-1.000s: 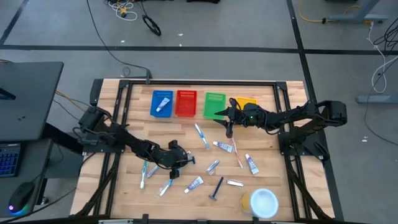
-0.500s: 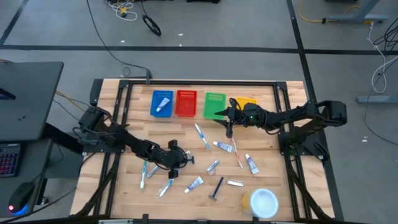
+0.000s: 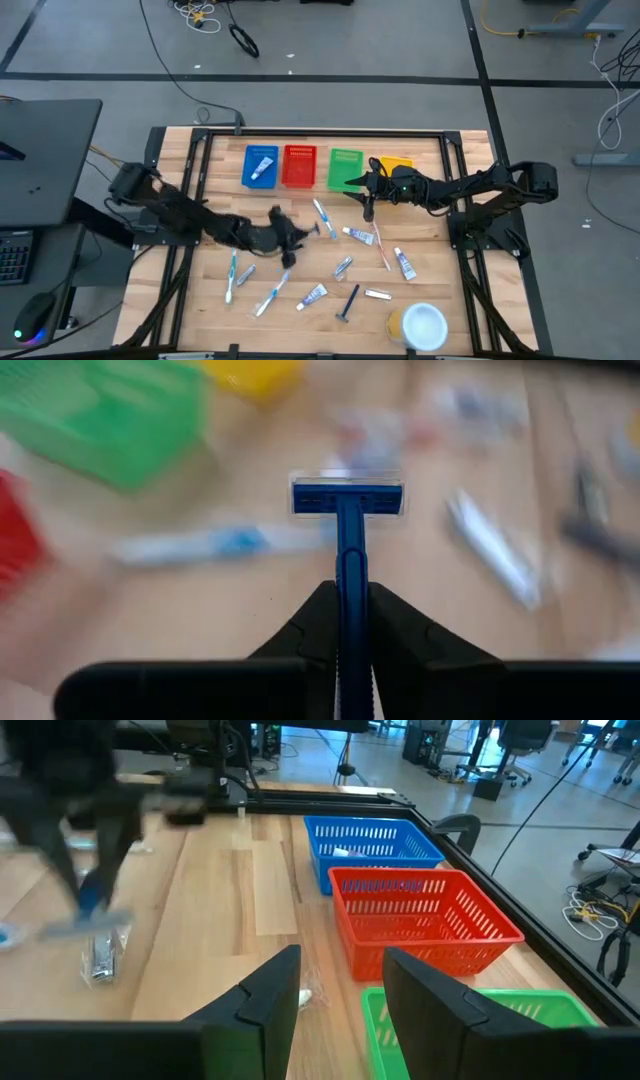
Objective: Pick & Place Travel size toiletries
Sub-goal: Put the blue razor into the orange bin, then put the silver nail cutter into the green bin
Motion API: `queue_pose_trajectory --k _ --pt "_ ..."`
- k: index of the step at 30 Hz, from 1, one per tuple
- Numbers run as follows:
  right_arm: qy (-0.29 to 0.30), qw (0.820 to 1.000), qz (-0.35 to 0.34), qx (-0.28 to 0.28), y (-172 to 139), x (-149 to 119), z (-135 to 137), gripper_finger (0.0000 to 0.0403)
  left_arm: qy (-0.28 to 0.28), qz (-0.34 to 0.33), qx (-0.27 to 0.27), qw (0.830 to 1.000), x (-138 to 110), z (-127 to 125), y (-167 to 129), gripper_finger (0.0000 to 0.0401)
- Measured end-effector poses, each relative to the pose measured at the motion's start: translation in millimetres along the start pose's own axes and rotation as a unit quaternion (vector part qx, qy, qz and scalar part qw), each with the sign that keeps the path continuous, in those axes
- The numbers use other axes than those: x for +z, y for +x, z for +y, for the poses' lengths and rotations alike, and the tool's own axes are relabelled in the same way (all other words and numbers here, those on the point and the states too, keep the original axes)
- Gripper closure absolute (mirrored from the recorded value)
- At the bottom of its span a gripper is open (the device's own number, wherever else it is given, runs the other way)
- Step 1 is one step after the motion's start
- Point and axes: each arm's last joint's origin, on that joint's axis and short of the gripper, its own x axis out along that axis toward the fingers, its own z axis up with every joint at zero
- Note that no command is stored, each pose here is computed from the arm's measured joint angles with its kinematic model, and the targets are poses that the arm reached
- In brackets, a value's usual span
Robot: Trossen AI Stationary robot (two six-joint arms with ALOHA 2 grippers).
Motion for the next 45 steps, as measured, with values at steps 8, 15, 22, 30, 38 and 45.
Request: queue_pose_trajectory --k 8,15,22,30,38,45 --pt "0.000 1.000 0.000 0.000 0 0 0 0.0248 -0.093 -0.079 0.150 0.981 54 76 -2 0.0356" --pt "0.000 1.000 0.000 -0.001 0 0 0 0.0248 -0.148 -0.044 0.202 0.967 51 144 25 0.0355" --pt "0.001 1.000 0.000 -0.004 0 0 -2 0.0248 -0.139 0.006 0.200 0.970 46 170 67 0.0353" --pt "0.003 1.000 0.001 -0.009 0 -1 -5 0.0248 -0.164 0.059 0.243 0.954 42 191 90 0.0350" --pt "0.003 1.000 0.005 -0.012 0 -1 -5 0.0248 -0.131 0.075 0.222 0.963 42 192 91 0.0343" --pt "0.003 1.000 0.005 -0.013 0 -1 -5 0.0248 -0.126 0.069 0.217 0.966 44 193 91 0.0312"
